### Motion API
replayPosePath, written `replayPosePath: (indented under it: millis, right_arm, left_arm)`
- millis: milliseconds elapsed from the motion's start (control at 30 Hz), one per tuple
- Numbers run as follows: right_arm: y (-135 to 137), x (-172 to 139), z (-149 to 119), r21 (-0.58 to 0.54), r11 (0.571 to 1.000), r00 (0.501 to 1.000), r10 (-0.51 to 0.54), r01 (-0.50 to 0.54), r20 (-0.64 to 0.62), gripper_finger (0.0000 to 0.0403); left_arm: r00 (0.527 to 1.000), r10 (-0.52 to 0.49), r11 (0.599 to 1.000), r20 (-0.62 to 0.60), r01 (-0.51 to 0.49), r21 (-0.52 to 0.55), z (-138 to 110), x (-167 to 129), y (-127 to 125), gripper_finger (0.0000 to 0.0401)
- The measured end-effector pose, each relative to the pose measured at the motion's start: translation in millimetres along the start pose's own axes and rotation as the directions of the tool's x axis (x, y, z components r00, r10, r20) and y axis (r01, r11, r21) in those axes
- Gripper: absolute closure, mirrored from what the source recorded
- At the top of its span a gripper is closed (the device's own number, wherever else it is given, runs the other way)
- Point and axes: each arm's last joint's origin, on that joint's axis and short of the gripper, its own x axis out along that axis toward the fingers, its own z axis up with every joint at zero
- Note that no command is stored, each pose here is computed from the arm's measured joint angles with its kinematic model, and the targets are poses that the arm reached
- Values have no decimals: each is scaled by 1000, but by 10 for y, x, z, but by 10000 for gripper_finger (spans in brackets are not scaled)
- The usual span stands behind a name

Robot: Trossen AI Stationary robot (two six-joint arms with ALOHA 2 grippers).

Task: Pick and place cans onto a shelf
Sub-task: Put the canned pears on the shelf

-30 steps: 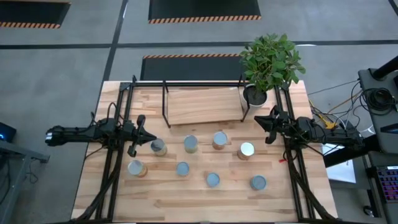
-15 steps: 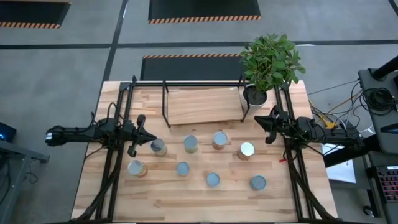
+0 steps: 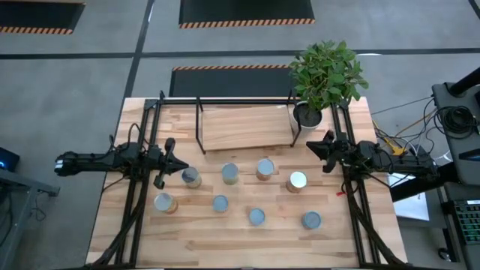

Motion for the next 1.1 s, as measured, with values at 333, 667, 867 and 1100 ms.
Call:
replayPosePath:
  millis: [333, 667, 867, 1100]
  right_arm:
    - [-22, -2, 31, 128, 988, 993, -95, 85, 72, 380]
    - [126, -20, 235, -119, 991, 985, 72, -54, 155, 380]
    - [222, -17, 334, -306, 942, 979, 175, -135, 106, 380]
    - [319, -38, 439, -492, 842, 954, 292, -222, 70, 380]
  left_arm:
    - [876, -47, 943, 480, 197, -266, 459, -115, -83, 401]
    - [792, 108, 974, 601, 37, -223, 557, -173, -54, 401]
    - [727, 91, 988, 680, 22, -156, 641, -187, -69, 401]
    - [738, 84, 992, 670, 2, -126, 986, -35, -117, 401]
